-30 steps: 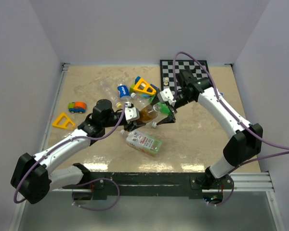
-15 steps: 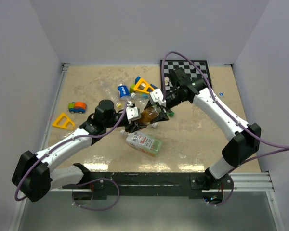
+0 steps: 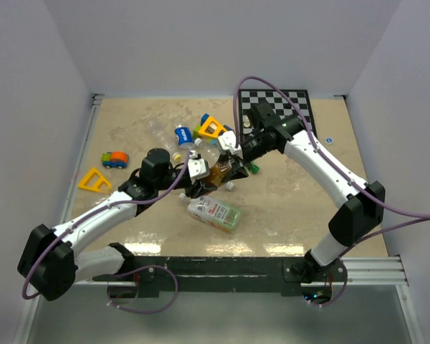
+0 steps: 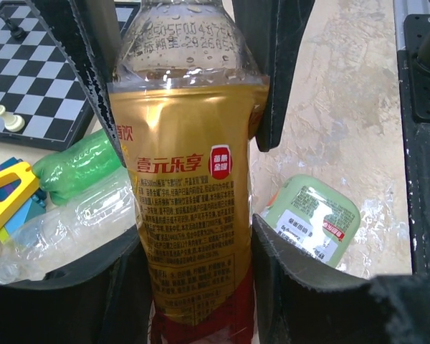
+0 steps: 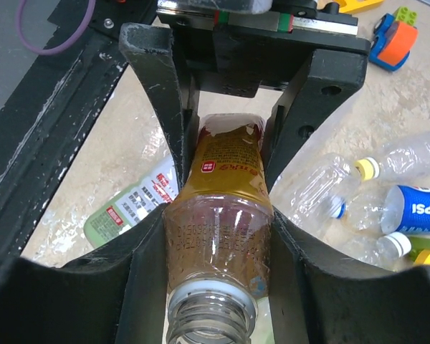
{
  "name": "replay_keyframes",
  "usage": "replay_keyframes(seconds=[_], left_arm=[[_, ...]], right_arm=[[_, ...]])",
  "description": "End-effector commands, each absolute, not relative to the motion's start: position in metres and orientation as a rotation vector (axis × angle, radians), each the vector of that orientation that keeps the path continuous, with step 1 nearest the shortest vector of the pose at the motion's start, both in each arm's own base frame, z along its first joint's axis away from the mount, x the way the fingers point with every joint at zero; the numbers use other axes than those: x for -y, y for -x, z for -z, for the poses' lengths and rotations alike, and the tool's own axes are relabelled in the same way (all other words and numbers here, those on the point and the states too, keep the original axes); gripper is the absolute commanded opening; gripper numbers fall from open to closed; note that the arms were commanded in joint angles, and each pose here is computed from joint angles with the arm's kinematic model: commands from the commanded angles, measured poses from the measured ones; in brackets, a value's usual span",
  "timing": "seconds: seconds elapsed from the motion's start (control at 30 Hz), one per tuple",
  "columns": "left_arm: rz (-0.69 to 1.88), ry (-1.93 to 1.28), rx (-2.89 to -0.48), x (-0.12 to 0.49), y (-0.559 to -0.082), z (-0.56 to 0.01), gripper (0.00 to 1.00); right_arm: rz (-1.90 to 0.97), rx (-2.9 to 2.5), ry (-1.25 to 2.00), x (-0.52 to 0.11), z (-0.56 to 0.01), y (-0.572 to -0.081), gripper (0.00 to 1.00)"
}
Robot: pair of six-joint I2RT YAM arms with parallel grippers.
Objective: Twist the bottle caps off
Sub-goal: Place the plastic bottle at the corner of the board.
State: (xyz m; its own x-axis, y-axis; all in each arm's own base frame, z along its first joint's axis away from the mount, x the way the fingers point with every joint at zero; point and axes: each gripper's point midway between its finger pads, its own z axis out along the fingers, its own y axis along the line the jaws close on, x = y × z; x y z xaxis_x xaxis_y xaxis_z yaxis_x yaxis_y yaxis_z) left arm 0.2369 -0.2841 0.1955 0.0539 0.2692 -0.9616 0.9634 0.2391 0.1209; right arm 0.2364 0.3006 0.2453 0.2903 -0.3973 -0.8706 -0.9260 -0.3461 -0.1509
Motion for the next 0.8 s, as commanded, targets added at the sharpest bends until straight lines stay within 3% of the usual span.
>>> replay_keyframes(seconds=[0.0, 0.17, 0.23, 0.77], left_arm=[[0.725, -1.164, -1.320, 0.283, -0.252, -0.244, 0.58], [0.626, -1.118, -1.320, 0.270, -0.260, -0.257, 0.91], [0.593, -1.093, -1.320, 0.266, -0.264, -0.263, 0.99], [0.343, -0.783, -1.395, 0.212, -0.292, -0.290, 1.00]], right_arm=[[-0.909, -1.247, 1.810, -0.285, -0.262, -0.254, 0.00], [-0.812, -1.332, 1.684, -0.243, -0.278, -0.281, 0.00], [-0.749, -1.369, 1.647, -0.228, -0.283, -0.288, 0.00], [-0.136, -1.851, 1.218, -0.032, -0.317, -0.368, 0.01]])
